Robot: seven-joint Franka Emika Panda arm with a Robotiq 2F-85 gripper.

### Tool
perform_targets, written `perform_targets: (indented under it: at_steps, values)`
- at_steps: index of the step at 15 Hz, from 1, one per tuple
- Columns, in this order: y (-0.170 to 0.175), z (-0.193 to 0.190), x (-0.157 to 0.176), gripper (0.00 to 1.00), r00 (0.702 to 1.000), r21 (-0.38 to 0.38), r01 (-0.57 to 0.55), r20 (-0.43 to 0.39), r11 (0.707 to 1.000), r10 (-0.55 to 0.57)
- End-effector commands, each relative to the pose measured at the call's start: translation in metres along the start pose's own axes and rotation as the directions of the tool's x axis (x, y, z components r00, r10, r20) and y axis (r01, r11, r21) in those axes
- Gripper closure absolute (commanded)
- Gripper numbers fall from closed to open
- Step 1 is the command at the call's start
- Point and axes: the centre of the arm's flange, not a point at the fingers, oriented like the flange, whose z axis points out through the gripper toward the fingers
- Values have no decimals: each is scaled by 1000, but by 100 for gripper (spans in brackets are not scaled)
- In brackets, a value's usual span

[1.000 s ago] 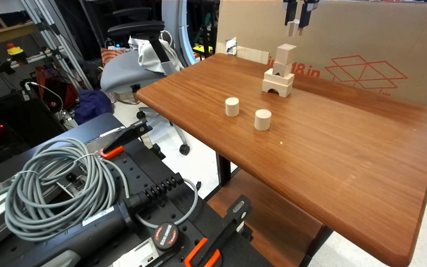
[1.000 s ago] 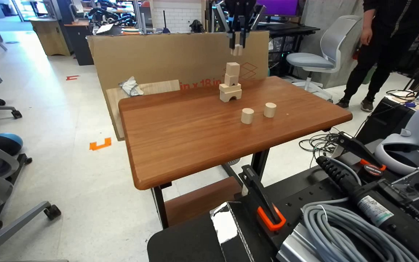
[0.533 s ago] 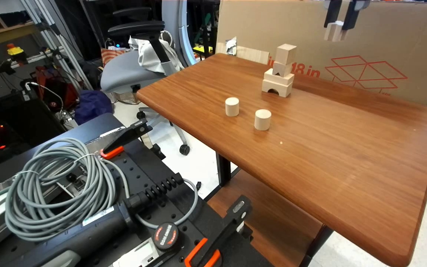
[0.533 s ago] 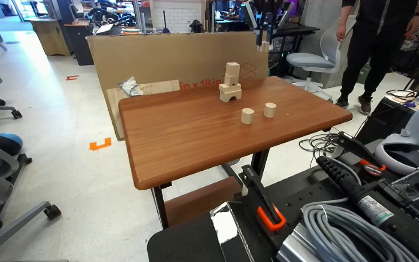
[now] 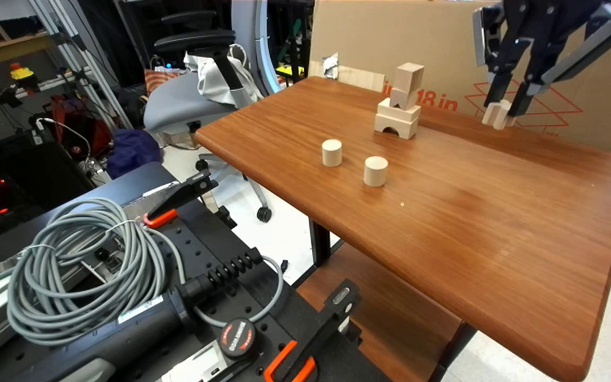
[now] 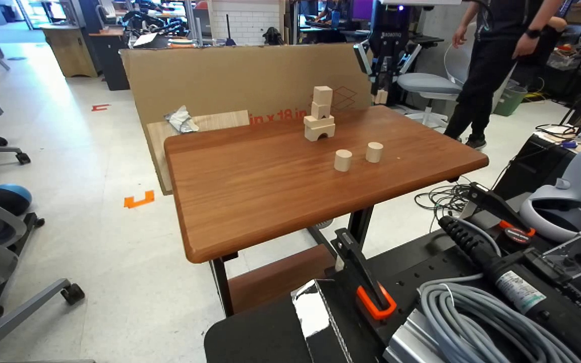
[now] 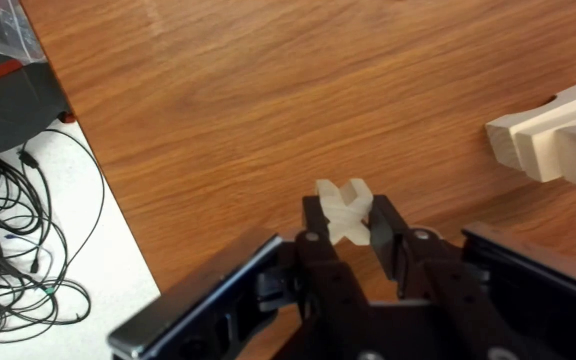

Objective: Remove the X-shaped block from the top of the stack.

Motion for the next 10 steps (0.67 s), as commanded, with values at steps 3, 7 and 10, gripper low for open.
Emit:
perform_targets:
  at_steps: [3, 7, 10]
  values:
    - [-3, 68, 35, 93, 996, -36, -93, -6, 995, 93]
    - [-10, 65, 33, 93, 997, -22, -79, -14, 997, 79]
    - [-24, 34, 11, 41, 999, 15, -19, -29, 1000, 20]
